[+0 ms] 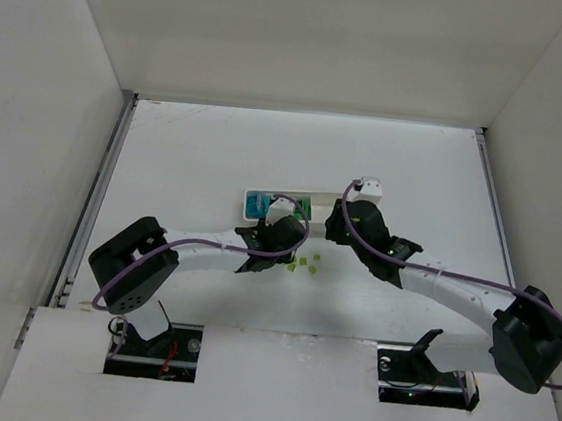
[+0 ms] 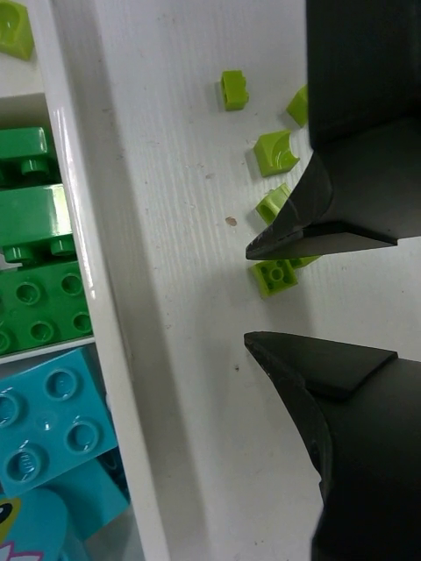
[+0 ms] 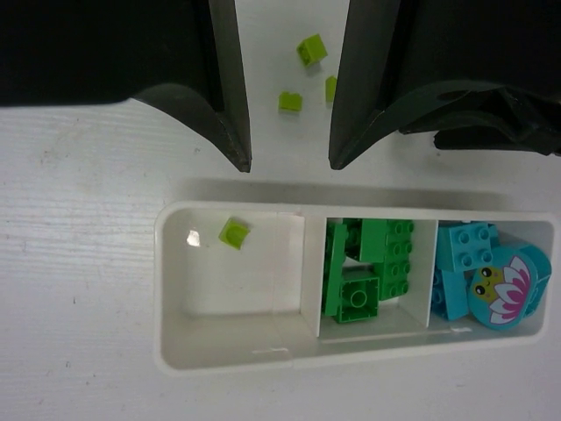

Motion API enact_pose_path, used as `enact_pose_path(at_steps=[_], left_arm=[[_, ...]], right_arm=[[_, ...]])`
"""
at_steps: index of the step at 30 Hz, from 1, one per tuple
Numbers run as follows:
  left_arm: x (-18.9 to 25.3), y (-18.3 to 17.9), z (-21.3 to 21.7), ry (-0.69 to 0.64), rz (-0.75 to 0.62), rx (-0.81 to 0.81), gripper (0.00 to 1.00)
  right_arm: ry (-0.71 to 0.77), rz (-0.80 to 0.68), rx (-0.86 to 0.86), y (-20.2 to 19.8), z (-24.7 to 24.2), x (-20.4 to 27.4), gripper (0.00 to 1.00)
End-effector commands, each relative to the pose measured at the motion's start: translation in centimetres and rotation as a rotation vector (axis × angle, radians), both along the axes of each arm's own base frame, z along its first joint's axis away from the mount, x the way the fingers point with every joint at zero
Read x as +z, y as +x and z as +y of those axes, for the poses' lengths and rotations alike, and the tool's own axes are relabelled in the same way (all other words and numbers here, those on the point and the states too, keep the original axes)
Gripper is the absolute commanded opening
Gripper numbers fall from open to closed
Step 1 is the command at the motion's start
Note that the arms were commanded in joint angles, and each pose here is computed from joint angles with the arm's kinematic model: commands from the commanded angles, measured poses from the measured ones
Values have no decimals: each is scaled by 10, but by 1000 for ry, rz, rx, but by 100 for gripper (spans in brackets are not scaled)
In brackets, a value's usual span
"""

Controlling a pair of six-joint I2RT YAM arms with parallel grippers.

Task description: Sort the legos into containers by color

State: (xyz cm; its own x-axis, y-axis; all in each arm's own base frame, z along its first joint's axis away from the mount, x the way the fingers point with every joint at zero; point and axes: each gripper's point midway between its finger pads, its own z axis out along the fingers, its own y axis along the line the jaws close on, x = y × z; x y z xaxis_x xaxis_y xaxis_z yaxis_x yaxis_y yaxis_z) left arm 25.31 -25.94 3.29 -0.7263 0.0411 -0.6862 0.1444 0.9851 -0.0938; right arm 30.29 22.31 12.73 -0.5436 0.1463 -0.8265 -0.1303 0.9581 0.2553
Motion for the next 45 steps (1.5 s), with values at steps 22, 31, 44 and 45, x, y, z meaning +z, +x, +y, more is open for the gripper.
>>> enact_pose_path(at_steps=[22,31,44,45], left_arm=[[30,10,-1,16,-69,31,12],[117,40,-31,-112,-196,-26,13],[110,108,-113,-179,-164,-126,16],[107,109,-116,-175,-161,-127,17]], right_arm=[[141,-107,-20,-7,-11,28,47],[179,-75,-107,-14,-41,10,46],[203,-86,-163,-18,-55,-8,46],[206,-87,-161,-17,-55,-8,46]])
